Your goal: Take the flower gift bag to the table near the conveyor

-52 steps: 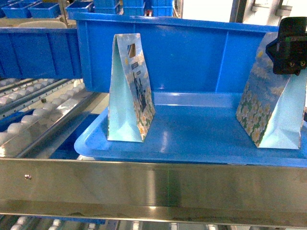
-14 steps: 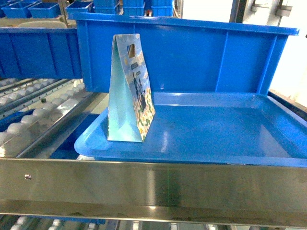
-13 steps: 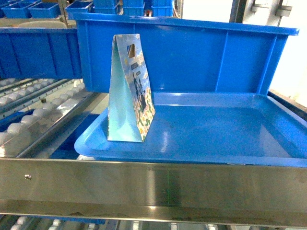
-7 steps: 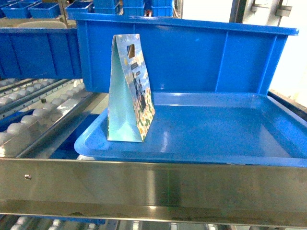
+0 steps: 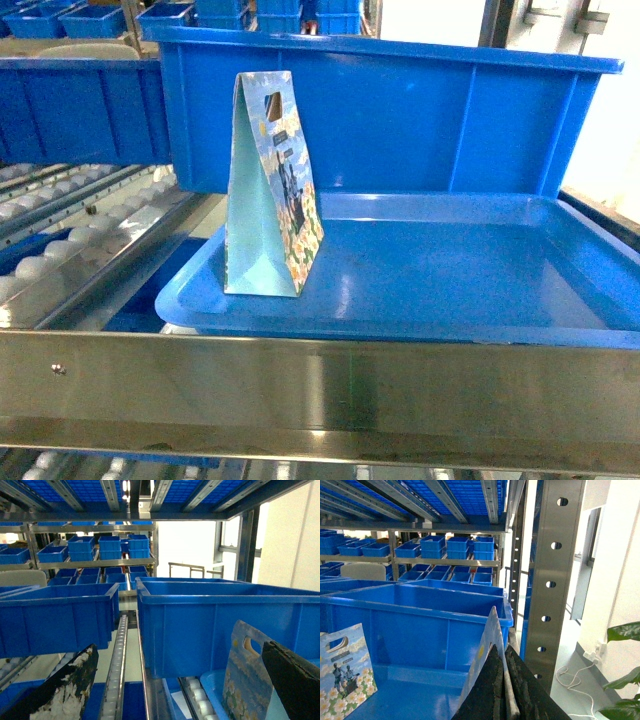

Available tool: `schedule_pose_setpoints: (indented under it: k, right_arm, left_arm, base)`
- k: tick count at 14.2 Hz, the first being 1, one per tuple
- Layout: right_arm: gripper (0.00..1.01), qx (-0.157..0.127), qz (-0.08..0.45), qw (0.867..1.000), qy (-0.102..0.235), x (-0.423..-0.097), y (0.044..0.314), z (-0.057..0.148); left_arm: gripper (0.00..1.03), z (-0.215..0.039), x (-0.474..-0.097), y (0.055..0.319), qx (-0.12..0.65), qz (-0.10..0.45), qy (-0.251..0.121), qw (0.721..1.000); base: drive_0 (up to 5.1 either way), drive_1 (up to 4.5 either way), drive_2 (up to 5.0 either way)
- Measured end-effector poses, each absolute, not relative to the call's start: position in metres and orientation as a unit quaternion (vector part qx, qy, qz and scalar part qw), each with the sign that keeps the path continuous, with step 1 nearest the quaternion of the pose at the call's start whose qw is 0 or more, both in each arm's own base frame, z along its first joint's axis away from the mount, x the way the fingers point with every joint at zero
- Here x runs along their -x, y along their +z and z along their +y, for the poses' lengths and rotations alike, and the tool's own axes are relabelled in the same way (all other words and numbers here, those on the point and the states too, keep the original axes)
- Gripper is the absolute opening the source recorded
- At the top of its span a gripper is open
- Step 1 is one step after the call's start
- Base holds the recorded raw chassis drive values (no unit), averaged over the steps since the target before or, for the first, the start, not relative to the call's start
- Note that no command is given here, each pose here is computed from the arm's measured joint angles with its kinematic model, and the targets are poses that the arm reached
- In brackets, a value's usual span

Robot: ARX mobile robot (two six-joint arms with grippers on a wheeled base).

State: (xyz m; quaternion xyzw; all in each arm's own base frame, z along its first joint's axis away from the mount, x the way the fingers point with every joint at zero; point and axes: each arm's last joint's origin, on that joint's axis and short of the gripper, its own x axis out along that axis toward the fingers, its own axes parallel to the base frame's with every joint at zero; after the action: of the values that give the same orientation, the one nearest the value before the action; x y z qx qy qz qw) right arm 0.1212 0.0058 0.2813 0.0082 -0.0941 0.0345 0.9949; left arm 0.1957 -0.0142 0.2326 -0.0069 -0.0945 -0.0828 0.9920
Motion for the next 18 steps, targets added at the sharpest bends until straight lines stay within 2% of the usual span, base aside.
schedule_pose_setpoints:
  k: [3,5,8,10,12,14,18]
  right_arm:
    - [0.02,-0.008,-0.094,0.995,0.034,-0.121,0.281,0.006]
    - [0.02,-0.008,-0.095,0.995,0.034,-0.121,0.281,0.006]
    - [0.02,-0.008,-0.095,0.995,0.034,-0.121,0.281,0.006]
    - [0.02,-0.008,-0.094,0.995,0.034,-0.121,0.281,0.006]
    - [0.02,-0.008,-0.094,0.995,0.034,-0.121,0.281,0.006]
    - [0.02,-0.008,-0.094,0.995,0.034,-0.121,0.281,0.006]
    - [0.02,-0.008,-0.094,0.995,0.034,-0.121,0.281,0.006]
  left_arm:
    - [0.98,-0.021,-0.228,0.265,0.014,-0.126,-0.078,0.989]
    - [0.98,-0.039,-0.241,0.277,0.019,-0.121,-0.109,0.986]
    - [0.98,-0.080,-0.254,0.281,0.008,-0.093,-0.147,0.985]
    - [0.98,-0.107,-0.261,0.275,-0.005,-0.055,-0.161,0.985]
    - [0.98,-0.126,-0.266,0.256,-0.025,-0.020,-0.153,0.988]
    - [0.98,-0.135,-0.273,0.235,-0.038,0.018,-0.140,0.989]
    - [0.98,-0.140,-0.278,0.219,-0.040,0.049,-0.130,0.989]
  base:
    - [0.0,0.00,0.0]
    - [0.0,0.00,0.0]
    - [0.0,0.00,0.0]
    - [0.0,0.00,0.0]
    - [0.0,0.00,0.0]
    - [0.0,0.00,0.0]
    - [0.0,0.00,0.0]
